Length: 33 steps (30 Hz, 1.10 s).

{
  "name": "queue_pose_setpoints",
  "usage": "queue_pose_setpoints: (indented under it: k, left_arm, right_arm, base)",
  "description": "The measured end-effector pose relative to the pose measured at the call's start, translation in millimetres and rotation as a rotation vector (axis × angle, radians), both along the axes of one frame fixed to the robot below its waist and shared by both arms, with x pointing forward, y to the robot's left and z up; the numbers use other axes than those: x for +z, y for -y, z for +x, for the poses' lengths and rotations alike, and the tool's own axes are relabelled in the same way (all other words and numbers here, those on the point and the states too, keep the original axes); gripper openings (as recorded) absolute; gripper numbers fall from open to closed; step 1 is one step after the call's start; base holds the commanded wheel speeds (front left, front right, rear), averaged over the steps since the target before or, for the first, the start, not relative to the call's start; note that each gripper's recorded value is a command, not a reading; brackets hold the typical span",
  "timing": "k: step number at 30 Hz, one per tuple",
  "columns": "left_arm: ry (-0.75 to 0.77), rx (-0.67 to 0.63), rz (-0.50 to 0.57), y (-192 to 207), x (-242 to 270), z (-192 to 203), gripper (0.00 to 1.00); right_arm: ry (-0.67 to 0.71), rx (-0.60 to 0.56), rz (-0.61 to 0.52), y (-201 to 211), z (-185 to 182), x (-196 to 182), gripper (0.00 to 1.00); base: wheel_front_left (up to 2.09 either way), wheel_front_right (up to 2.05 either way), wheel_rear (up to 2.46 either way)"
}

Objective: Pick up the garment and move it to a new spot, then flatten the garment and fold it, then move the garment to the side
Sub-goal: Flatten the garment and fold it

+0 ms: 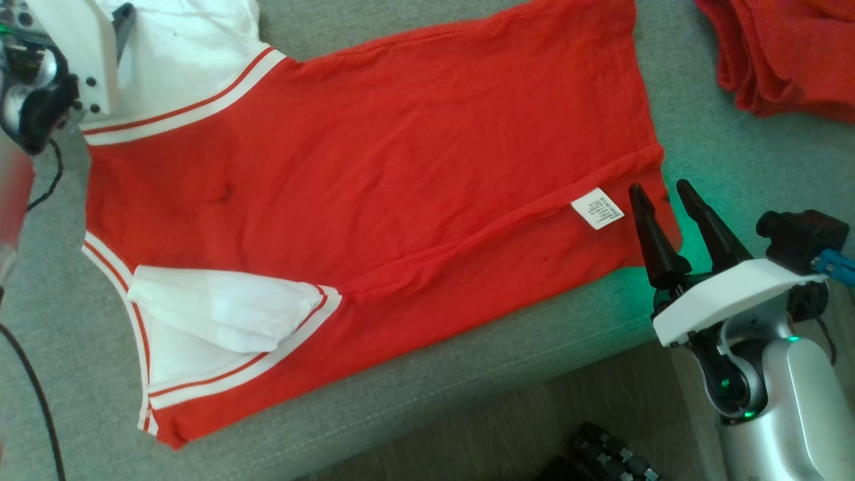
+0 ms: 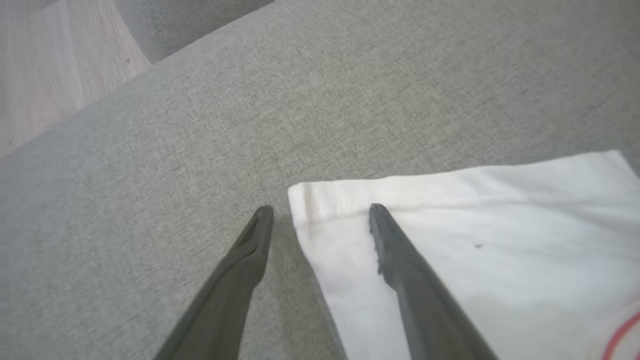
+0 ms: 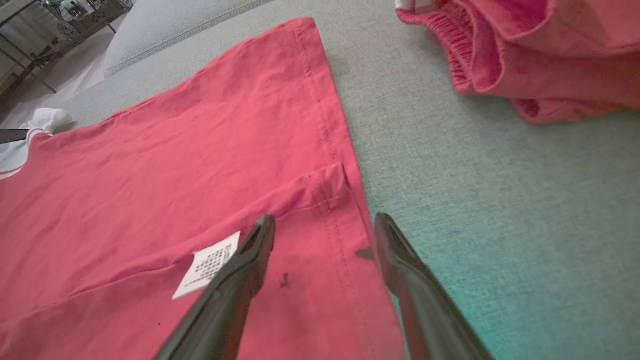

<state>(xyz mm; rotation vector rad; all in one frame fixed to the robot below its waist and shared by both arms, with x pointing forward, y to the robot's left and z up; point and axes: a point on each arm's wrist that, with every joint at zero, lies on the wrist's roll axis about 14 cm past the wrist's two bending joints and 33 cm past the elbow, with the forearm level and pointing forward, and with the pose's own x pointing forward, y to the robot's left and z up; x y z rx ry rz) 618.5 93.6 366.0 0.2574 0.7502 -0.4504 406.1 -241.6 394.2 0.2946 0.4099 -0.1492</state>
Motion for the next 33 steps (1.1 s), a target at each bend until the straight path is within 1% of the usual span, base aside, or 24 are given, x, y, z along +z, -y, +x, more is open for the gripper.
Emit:
queue_pose_setpoints:
  k: [4, 6, 8, 9, 10, 11, 12, 13, 14, 18, 21, 27, 30, 33]
  left_arm:
    - [0.004, 0.005, 0.018, -3.1, -0.6, 3.5, 1.00]
    - [-0.001, 0.010, 0.020, -3.7, -3.5, 4.5, 0.80]
    - [-0.003, 0.015, 0.022, -4.0, -3.9, 7.6, 0.56]
    - [-0.009, 0.020, 0.022, -4.1, -4.3, 8.6, 0.53]
    - [-0.016, 0.025, 0.017, -3.4, -4.9, 8.8, 0.47]
    - [-0.023, 0.030, 0.008, -2.5, -6.0, 8.6, 0.47]
    - [-0.031, 0.036, -0.002, -1.6, -6.9, 8.3, 0.39]
    - [-0.039, 0.039, -0.007, -1.0, -7.7, 7.7, 0.18]
    - [-0.043, 0.039, -0.007, -0.5, -8.1, 7.4, 0.00]
    - [-0.055, 0.046, -0.025, -0.1, -6.7, 5.8, 0.00]
    - [-0.019, 0.042, -0.037, 0.1, 0.8, 6.6, 0.00]
    - [0.092, 0.024, -0.081, 3.7, 30.2, 10.2, 0.00]
    - [0.128, 0.014, -0.098, 4.9, 41.9, 8.9, 0.00]
    - [0.150, 0.004, -0.100, 3.0, 49.2, 6.1, 0.00]
  right_arm:
    - [0.005, -0.001, -0.003, 0.9, 0.5, 2.0, 1.00]
    - [0.008, 0.000, -0.005, 0.9, 2.2, 2.7, 1.00]
    - [0.012, 0.003, -0.007, 0.7, 4.0, 3.8, 1.00]
    - [0.012, 0.003, -0.007, 0.6, 4.0, 3.9, 1.00]
    - [0.011, 0.004, -0.008, 0.5, 3.6, 3.8, 1.00]
    - [0.011, 0.004, -0.008, 0.6, 3.2, 3.9, 1.00]
    - [0.011, 0.003, -0.009, 1.0, 2.7, 4.3, 1.00]
    - [0.011, 0.002, -0.010, 1.4, 2.3, 4.8, 1.00]
    - [0.012, 0.001, -0.011, 1.9, 1.9, 5.4, 1.00]
    - [0.021, 0.002, -0.013, 2.5, 2.9, 10.1, 1.00]
    - [0.047, 0.018, -0.028, 2.2, 12.7, 21.3, 1.00]
    - [0.077, 0.053, -0.081, 7.2, 55.0, 46.1, 1.00]
    - [0.064, 0.083, -0.103, 3.4, 79.3, 49.9, 1.00]
    - [0.029, 0.095, -0.095, 0.6, 99.0, 45.3, 1.00]
  base:
    - [0.00, 0.00, 0.00]
    - [0.00, 0.00, 0.00]
    - [0.00, 0.00, 0.00]
    - [0.00, 0.00, 0.00]
    - [0.00, 0.00, 0.00]
    - [0.00, 0.00, 0.00]
    - [0.00, 0.00, 0.00]
    - [0.00, 0.00, 0.00]
    - [0.00, 0.00, 0.00]
    - [0.00, 0.00, 0.00]
    - [0.00, 0.00, 0.00]
    - [0.00, 0.00, 0.00]
    - [0.00, 0.00, 0.00]
    - [0.00, 0.00, 0.00]
